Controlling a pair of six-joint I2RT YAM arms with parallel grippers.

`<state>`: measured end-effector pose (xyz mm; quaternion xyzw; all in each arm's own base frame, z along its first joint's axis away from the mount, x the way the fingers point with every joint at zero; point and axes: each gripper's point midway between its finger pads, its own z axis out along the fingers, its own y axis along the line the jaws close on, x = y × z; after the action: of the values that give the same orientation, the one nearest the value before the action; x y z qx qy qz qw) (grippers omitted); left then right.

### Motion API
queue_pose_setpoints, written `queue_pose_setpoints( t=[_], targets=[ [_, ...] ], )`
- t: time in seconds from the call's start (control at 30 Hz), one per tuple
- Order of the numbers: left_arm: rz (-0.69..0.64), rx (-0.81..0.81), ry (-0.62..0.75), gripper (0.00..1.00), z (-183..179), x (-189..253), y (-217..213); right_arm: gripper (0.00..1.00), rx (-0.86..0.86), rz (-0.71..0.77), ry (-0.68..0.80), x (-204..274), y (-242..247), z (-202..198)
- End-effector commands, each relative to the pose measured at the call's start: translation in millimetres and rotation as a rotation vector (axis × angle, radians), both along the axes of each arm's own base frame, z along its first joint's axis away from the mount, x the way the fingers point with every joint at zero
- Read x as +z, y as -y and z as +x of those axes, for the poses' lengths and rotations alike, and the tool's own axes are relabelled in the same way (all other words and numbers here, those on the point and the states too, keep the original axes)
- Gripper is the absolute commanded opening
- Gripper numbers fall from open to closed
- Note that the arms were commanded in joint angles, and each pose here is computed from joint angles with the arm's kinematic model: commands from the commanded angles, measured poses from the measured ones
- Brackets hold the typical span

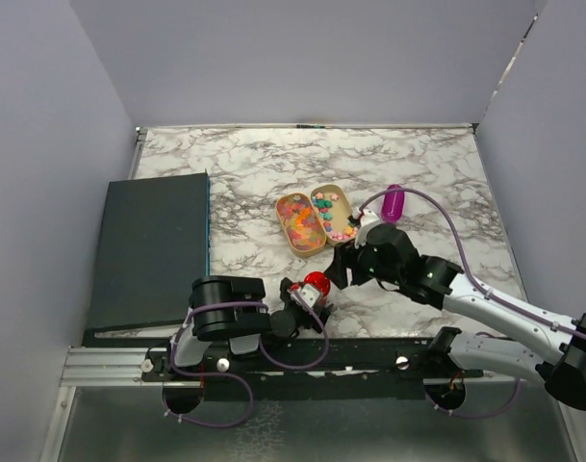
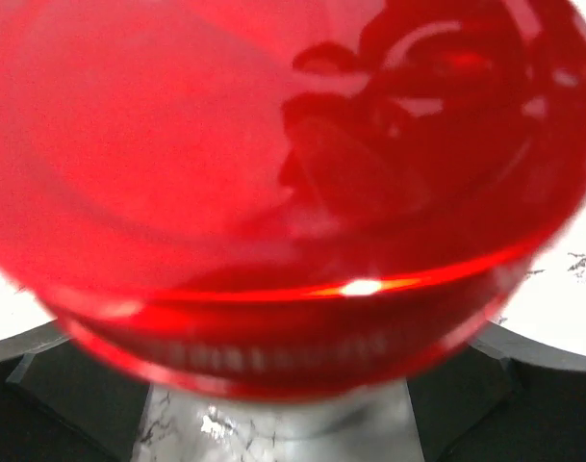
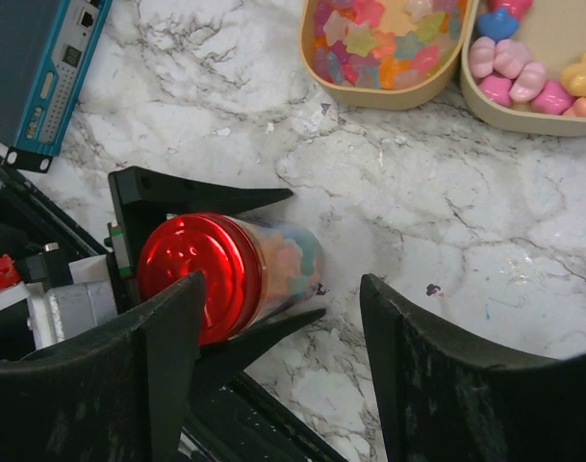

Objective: Pack the candies
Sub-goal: Screw the bottle lid onto the packing bottle.

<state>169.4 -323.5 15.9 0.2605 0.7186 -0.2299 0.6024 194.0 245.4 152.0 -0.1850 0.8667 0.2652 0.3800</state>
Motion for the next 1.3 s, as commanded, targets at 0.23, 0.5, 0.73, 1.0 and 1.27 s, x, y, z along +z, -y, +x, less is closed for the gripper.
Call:
queue_pose_setpoints(
  t=[0.23, 0.5, 0.73, 1.0, 1.27],
  targets=[
    [-0.169, -0.168, 0.021, 0.69, 0, 26, 27, 0.52, 0.129, 0.082, -0.059, -6, -21, 4],
    [-0.169, -0.227, -0.028, 0.47, 0, 17, 25, 0.41, 0.181, 0.112, -0.101, -12, -25, -1],
    [-0.173, -0.296, -0.073, 0.38, -2, 8, 29, 0.35, 0.198, 0.119, -0.131, -19, -24, -6],
    [-0.182, -0.272, -0.088, 0.37, 4, 6, 27, 0.15, 0.212, 0.07, -0.194, -37, -14, -19],
    [-0.193, -0.226, -0.091, 0.36, 14, 6, 23, 0.03, 0.194, 0.096, -0.254, -47, -1, -42]
  ],
)
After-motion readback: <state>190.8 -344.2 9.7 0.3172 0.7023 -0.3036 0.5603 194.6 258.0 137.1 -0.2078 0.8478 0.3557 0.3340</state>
